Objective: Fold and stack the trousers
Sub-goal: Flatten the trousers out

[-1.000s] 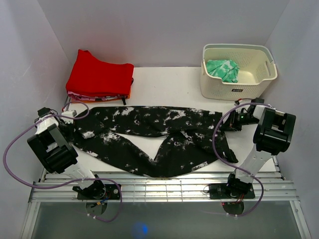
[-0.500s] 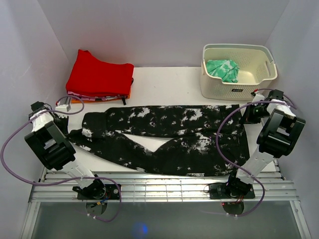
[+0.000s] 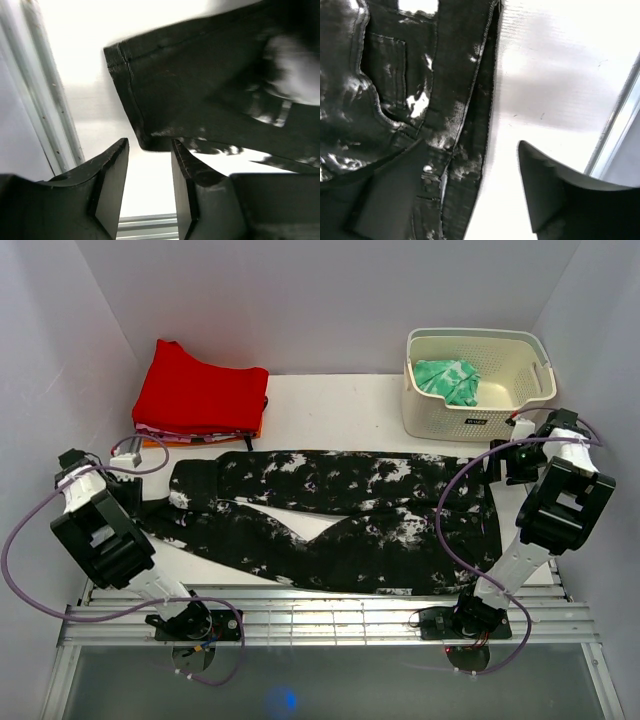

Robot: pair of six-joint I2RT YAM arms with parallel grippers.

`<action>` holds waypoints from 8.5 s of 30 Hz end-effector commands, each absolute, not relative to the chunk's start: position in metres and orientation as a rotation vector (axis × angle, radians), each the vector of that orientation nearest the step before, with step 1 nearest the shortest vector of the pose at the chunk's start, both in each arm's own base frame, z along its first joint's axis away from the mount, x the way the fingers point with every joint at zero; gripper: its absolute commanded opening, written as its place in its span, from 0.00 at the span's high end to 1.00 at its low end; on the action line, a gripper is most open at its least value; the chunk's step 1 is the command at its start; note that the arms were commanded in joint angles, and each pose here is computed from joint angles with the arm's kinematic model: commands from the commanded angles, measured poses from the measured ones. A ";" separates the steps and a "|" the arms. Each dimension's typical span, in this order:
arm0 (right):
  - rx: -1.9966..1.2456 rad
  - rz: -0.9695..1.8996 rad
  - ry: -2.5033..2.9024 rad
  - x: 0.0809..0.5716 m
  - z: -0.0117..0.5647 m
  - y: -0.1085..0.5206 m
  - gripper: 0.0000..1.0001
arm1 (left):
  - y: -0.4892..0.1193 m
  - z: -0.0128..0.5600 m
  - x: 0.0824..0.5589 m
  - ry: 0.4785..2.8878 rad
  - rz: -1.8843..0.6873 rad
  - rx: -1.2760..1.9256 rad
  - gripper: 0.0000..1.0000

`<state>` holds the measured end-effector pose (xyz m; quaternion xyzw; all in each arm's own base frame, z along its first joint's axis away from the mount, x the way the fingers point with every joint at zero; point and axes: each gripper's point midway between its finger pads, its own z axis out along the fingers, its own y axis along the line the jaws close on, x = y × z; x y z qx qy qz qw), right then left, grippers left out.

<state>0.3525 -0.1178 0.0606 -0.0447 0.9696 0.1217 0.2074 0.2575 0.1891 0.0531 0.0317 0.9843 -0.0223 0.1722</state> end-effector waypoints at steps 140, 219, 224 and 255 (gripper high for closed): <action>-0.759 0.365 2.564 0.392 0.066 -0.057 0.46 | 0.123 0.095 0.428 2.434 -0.314 0.325 0.52; -0.310 0.313 2.946 0.247 0.077 -0.137 0.38 | 0.192 0.055 0.233 2.735 -0.205 -0.018 0.41; -0.213 0.454 2.972 0.225 0.048 -0.140 0.39 | 0.191 0.049 0.235 2.744 -0.225 -0.046 0.40; -0.195 0.476 2.927 0.226 0.075 -0.145 0.92 | 0.210 -0.002 0.222 2.880 -0.076 -0.104 0.74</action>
